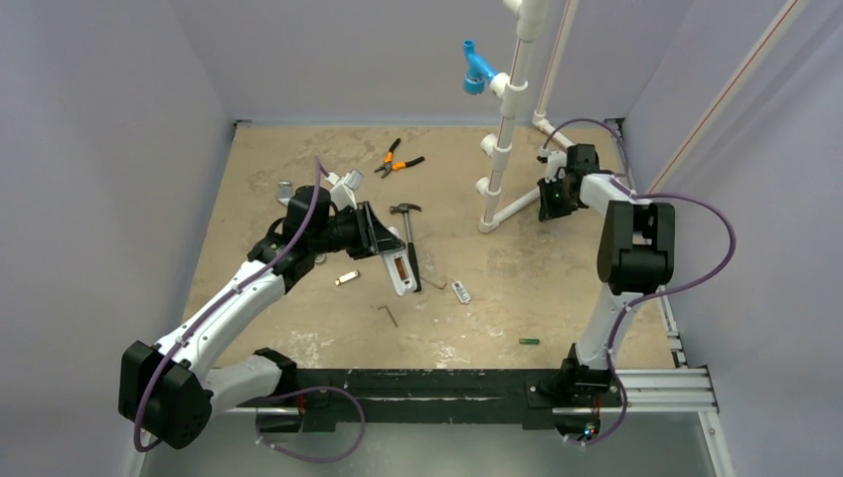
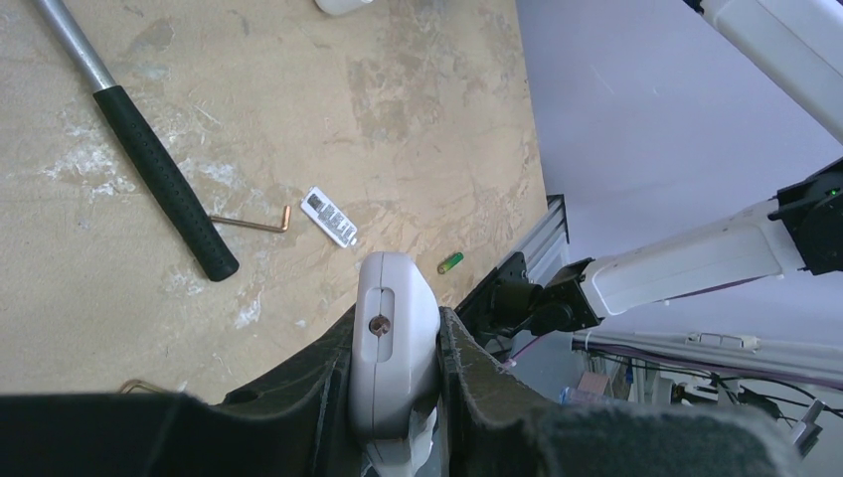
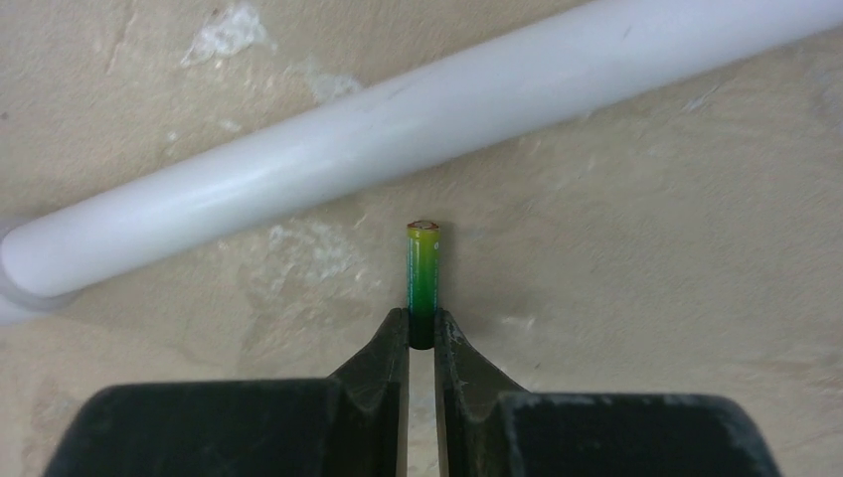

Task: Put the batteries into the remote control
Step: Pick up the battery from the center of the board.

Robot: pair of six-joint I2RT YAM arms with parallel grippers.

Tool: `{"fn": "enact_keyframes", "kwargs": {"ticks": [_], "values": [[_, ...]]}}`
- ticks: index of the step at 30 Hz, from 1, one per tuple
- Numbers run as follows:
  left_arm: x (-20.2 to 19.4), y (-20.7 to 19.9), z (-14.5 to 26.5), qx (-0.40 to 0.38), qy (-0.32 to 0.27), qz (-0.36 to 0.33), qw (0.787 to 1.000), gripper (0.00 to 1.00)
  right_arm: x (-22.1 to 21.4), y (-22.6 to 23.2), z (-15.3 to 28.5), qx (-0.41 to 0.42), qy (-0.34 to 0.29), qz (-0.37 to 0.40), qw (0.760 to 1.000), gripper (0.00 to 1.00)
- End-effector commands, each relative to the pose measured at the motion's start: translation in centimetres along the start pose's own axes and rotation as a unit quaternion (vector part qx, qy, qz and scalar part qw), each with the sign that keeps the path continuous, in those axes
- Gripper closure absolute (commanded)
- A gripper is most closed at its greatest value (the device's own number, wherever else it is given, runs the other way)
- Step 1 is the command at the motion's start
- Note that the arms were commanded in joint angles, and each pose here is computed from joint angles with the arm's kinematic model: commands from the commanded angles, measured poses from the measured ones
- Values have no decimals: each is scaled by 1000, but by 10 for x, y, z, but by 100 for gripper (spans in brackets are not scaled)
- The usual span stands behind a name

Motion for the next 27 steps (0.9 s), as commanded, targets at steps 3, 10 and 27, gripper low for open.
{"fn": "enact_keyframes", "kwargs": {"ticks": [3,10,27], "values": [[19,-19,5,-27,-31,-17,999,100,10,25,46,10,-96,-75,992,100],[24,-20,6,-24,-43,-18,999,100,-11,56,112,31,-229,-154,961,100],[34,-26,0,-45,-54,-34,997,100,-115,242,271,449,-365,222,785,100]]}}
Point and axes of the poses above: each gripper's point midway between its finger pads, its own z axis back along the fingers, its own y axis along the line the jaws close on, x = y × z, the point moved 4 cm from there along z, back along the fingers, and after that the axes turned 5 degrees about -z, right-handed, at the moved point
